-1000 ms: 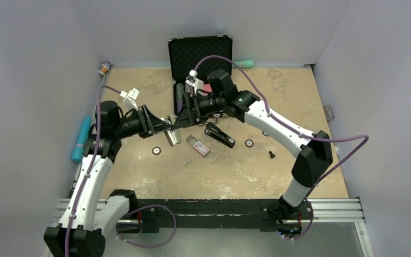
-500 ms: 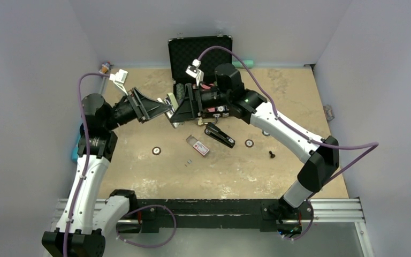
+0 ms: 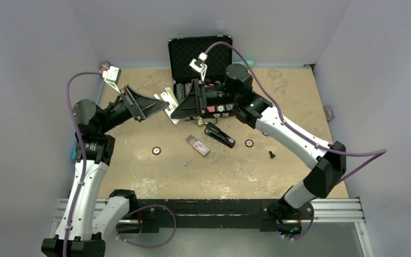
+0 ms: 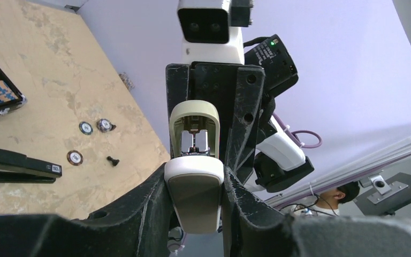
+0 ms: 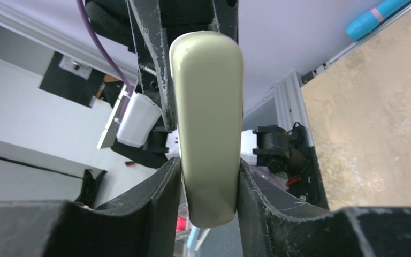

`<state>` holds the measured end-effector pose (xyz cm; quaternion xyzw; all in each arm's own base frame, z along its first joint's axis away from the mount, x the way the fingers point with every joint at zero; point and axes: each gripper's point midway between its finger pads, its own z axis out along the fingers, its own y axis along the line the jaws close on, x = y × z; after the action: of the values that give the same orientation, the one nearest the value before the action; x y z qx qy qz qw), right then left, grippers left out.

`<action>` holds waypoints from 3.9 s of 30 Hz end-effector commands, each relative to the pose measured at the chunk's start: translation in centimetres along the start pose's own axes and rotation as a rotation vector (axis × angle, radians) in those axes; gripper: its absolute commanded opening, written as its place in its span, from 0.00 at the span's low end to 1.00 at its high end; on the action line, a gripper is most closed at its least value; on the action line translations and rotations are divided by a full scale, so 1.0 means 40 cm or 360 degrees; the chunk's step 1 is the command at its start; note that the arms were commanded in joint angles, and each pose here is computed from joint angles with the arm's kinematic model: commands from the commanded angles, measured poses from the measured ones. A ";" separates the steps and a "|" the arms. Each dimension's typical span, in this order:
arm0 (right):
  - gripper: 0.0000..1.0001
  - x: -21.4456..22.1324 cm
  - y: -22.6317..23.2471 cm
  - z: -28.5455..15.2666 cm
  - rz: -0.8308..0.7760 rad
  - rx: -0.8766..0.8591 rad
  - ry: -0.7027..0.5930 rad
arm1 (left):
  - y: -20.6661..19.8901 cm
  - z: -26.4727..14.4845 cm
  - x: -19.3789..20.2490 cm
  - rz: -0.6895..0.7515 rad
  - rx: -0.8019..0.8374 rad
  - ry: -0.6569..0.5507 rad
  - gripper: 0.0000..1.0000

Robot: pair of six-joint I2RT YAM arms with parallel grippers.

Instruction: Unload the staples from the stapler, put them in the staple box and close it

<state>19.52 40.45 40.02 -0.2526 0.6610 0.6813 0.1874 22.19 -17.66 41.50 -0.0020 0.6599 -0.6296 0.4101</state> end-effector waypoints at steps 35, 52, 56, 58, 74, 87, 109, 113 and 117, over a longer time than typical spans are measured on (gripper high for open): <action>0.00 0.001 0.078 0.014 -0.0091 0.0131 -0.0137 | -0.041 -0.078 0.031 0.0223 -0.0250 -0.0065 0.79; 0.00 -0.022 -0.146 -0.236 0.0104 0.1027 -0.0530 | 0.141 -0.238 0.116 0.0292 -0.1010 -0.0050 0.86; 0.00 -0.014 -0.255 -0.389 0.0235 0.1436 -0.0717 | 0.222 -0.307 0.150 0.0310 -0.1287 -0.0009 0.86; 0.00 -0.002 -0.313 -0.467 0.0289 0.1662 -0.0767 | 0.261 -0.349 0.157 0.0335 -0.1442 -0.0022 0.86; 0.00 0.002 -0.664 -0.787 0.0436 0.2613 -0.0830 | 0.390 -0.434 0.261 0.0297 -0.1673 0.0087 0.82; 0.00 -0.100 -0.941 -0.866 0.0500 0.2734 -0.0638 | 0.391 -0.425 0.269 0.0303 -0.1627 0.0104 0.81; 0.16 -0.055 -1.123 -1.081 0.0784 0.2858 -0.0592 | 0.388 -0.427 0.266 0.0310 -0.1622 0.0075 0.80; 0.35 -0.056 -1.114 -1.080 0.0775 0.2844 -0.0589 | 0.388 -0.428 0.267 0.0315 -0.1620 0.0071 0.80; 0.83 -0.092 -1.075 -1.083 0.0742 0.2845 -0.0597 | 0.385 -0.426 0.266 0.0320 -0.1612 0.0069 0.80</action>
<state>50.88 -0.36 3.32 0.2493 0.9380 -0.0415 0.2375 13.48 -5.82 20.46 -0.1320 0.8923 -0.1867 0.3892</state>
